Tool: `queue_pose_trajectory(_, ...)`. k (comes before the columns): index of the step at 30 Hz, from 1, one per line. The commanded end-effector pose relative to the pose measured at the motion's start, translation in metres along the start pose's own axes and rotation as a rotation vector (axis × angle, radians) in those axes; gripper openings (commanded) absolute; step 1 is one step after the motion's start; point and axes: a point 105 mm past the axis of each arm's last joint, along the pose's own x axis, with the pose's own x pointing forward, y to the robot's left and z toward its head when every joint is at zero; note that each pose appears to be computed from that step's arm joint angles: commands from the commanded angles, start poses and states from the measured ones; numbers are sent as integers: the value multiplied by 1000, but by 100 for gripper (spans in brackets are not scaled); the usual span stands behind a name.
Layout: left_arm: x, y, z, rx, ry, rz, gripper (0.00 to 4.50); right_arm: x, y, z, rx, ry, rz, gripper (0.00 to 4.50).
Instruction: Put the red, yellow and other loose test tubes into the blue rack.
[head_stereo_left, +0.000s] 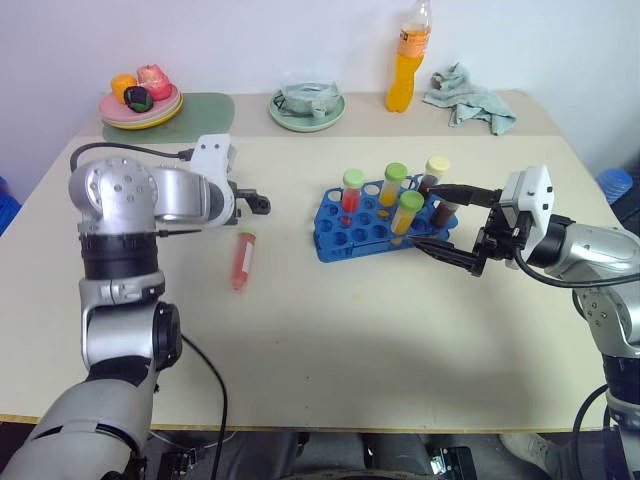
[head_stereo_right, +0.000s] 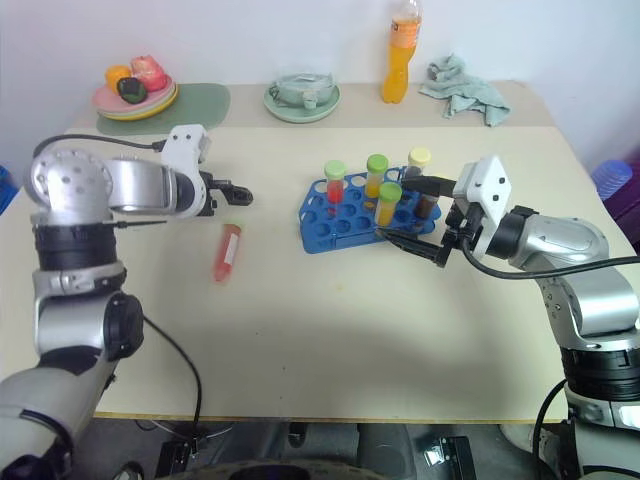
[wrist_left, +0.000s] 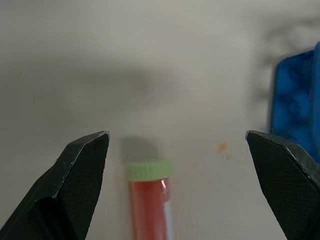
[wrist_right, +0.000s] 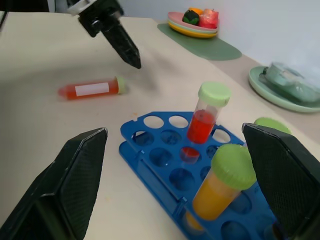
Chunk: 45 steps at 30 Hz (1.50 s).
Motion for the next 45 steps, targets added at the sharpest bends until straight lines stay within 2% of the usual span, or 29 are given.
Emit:
queue_pose_trajectory(1, -5, -2, 8, -22, 70, 20, 450, -3, -3, 13, -56, -27, -16, 442)
queue_pose_trajectory(8, -24, -4, 5, 9, 177, -13, 450, -10, 0, 10, -47, -14, -40, 442)
queue_pose_trajectory(12, -31, 8, -12, 39, 241, -16, 450, -10, 1, 7, -38, -14, -50, 442)
queue_pose_trajectory(20, -21, 13, -35, 43, 314, -19, 450, -3, 4, 4, -23, -26, -42, 442)
queue_pose_trajectory(36, 7, -3, -54, -192, 199, 153, 450, -3, 8, 2, -4, -33, -56, 442)
queue_pose_trajectory(39, 7, -4, -56, -235, 199, 181, 372, -4, 8, 1, -2, -31, -56, 450)
queue_pose_trajectory(45, 8, -2, -61, -278, 210, 194, 82, -5, 9, -1, -1, -27, -55, 450)
